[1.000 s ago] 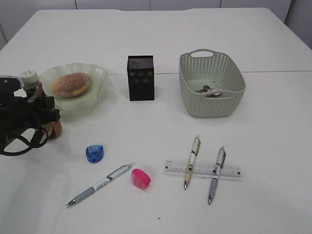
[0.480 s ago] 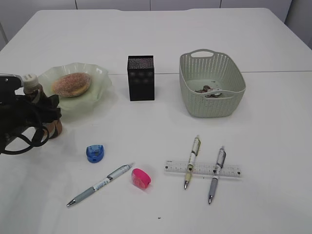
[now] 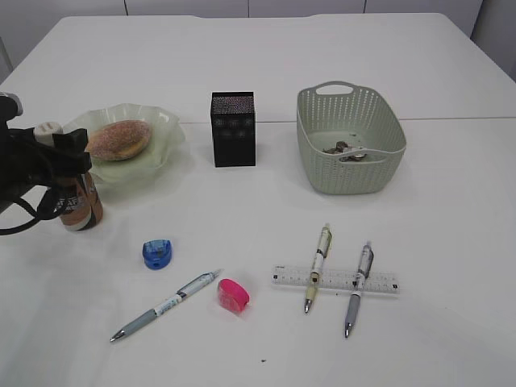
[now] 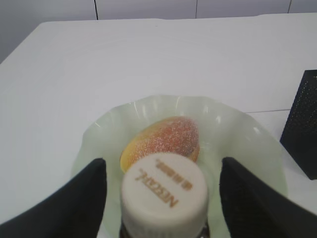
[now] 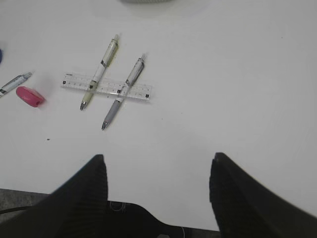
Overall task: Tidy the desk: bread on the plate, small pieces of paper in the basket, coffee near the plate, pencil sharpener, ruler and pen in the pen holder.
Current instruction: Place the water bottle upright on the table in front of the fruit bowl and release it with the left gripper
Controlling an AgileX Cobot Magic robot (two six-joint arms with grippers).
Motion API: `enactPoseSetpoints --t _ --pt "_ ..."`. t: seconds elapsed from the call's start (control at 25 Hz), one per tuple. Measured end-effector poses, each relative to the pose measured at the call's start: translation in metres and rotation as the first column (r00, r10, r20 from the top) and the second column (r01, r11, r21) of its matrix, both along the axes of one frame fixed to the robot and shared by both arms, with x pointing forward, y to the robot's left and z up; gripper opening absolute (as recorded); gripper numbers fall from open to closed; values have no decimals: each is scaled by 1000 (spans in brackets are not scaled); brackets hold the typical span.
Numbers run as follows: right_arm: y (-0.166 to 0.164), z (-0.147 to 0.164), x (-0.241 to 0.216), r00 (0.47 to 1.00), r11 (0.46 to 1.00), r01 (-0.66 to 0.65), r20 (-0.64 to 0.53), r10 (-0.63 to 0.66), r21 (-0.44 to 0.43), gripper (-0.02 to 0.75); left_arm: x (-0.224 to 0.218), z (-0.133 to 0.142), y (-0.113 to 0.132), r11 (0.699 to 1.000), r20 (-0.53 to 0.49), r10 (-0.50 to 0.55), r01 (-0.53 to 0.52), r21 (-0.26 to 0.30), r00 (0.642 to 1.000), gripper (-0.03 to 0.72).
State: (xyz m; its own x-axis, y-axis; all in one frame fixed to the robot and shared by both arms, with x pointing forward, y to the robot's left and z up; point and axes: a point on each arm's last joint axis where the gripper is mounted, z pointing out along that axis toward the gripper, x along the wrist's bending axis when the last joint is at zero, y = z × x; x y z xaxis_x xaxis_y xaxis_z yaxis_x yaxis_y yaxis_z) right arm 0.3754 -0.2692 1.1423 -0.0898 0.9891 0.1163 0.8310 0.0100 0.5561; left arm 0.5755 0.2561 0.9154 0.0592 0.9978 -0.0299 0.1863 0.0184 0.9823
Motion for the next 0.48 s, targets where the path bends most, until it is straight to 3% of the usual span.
enactPoseSetpoints --t 0.24,0.48 --pt "0 0 0 1000 1000 0 -2 0 0 477 -4 31 0 999 48 -11 10 31 999 521" --pt "0 0 0 1000 1000 -1 -4 1 1 477 -20 75 3 1000 48 -4 4 7 999 521"
